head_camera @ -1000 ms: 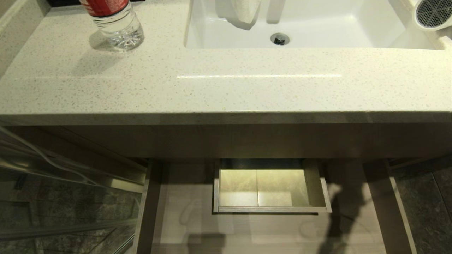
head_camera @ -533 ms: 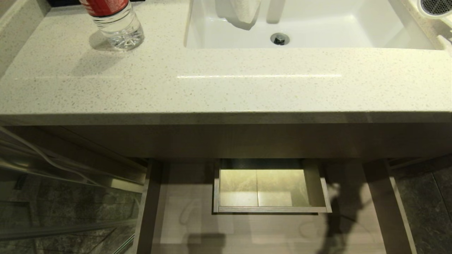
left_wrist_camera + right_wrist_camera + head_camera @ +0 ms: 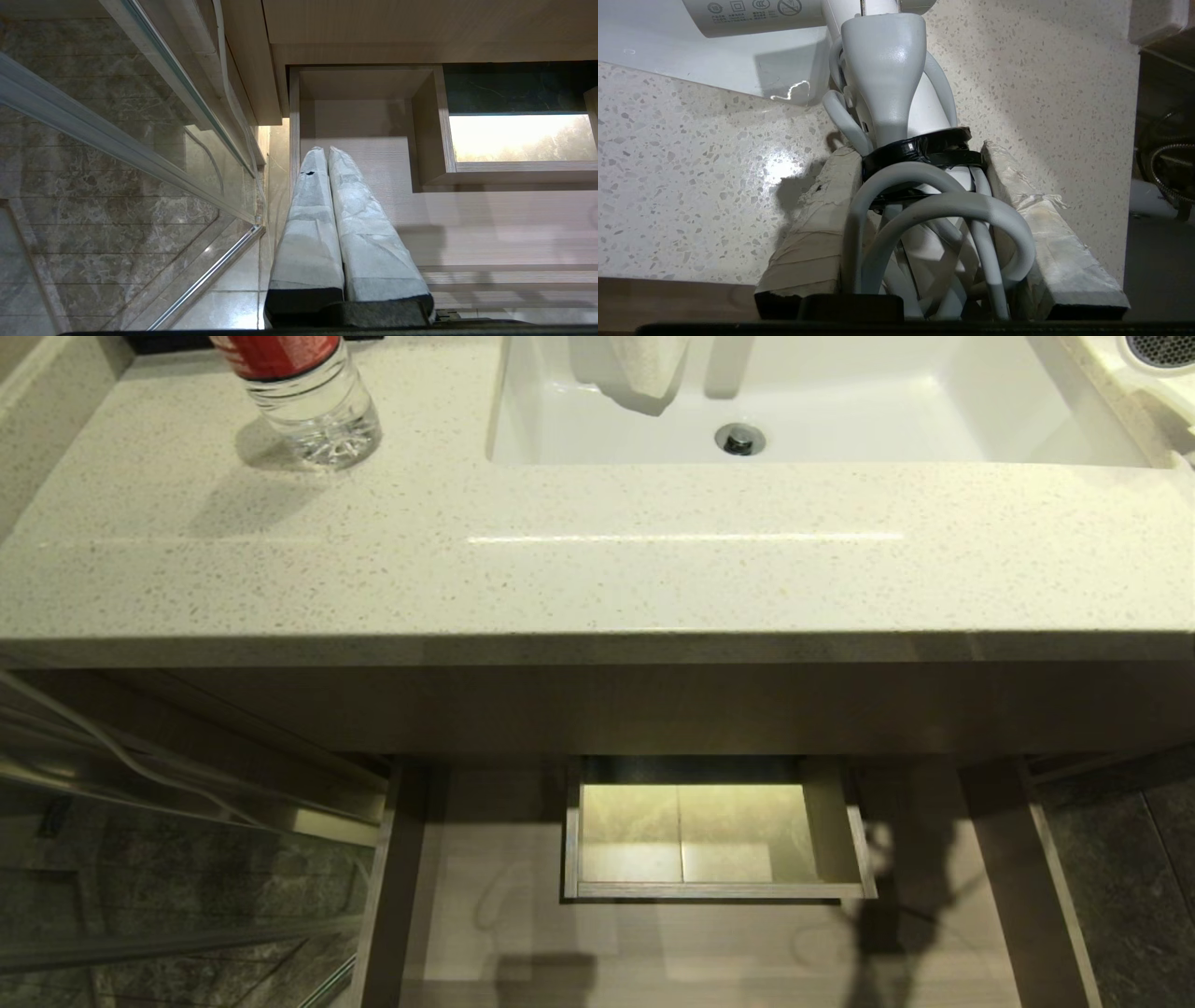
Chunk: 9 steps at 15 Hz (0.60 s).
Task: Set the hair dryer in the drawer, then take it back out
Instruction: Pick up the hairdryer
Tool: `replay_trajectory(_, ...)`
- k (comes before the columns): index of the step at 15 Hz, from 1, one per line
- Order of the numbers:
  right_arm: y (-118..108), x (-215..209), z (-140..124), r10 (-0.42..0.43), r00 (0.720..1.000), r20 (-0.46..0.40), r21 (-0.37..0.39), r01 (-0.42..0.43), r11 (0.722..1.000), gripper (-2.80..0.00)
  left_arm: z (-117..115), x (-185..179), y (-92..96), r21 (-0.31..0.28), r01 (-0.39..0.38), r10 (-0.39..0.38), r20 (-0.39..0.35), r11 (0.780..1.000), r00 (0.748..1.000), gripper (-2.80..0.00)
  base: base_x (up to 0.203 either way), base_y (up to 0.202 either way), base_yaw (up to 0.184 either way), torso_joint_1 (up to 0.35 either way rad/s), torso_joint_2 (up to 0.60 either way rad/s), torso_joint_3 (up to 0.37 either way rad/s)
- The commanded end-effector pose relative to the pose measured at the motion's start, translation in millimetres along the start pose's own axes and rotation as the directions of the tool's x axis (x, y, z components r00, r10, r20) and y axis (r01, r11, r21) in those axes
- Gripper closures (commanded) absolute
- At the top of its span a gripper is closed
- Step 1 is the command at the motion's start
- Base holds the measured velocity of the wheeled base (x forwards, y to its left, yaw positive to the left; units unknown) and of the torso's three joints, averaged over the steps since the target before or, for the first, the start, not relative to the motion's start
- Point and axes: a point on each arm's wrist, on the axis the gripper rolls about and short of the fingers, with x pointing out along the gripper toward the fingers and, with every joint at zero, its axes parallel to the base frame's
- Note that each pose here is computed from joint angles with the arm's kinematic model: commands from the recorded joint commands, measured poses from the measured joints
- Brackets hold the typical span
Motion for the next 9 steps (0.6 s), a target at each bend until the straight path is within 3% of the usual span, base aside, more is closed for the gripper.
replay_trajectory(1, 4.8, -7.6, -0.1, 0.013, 1.000, -0.010, 0.002, -0.013, 1.000, 0.00, 0.1, -0.1, 0.0, 0.000, -0.001, 0.001, 0.001, 1.000, 1.000, 0.00, 0.000, 0.000, 0.000, 0.000, 0.00, 0.000)
replay_trajectory(9, 9.1, -17.4, 2.1, 0.004, 1.000, -0.004, -0.007, -0.004, 1.000, 0.00, 0.1, -0.1, 0.0, 0.000, 0.000, 0.000, 0.001, 1.000, 1.000, 0.00, 0.000, 0.000, 0.000, 0.000, 0.00, 0.000)
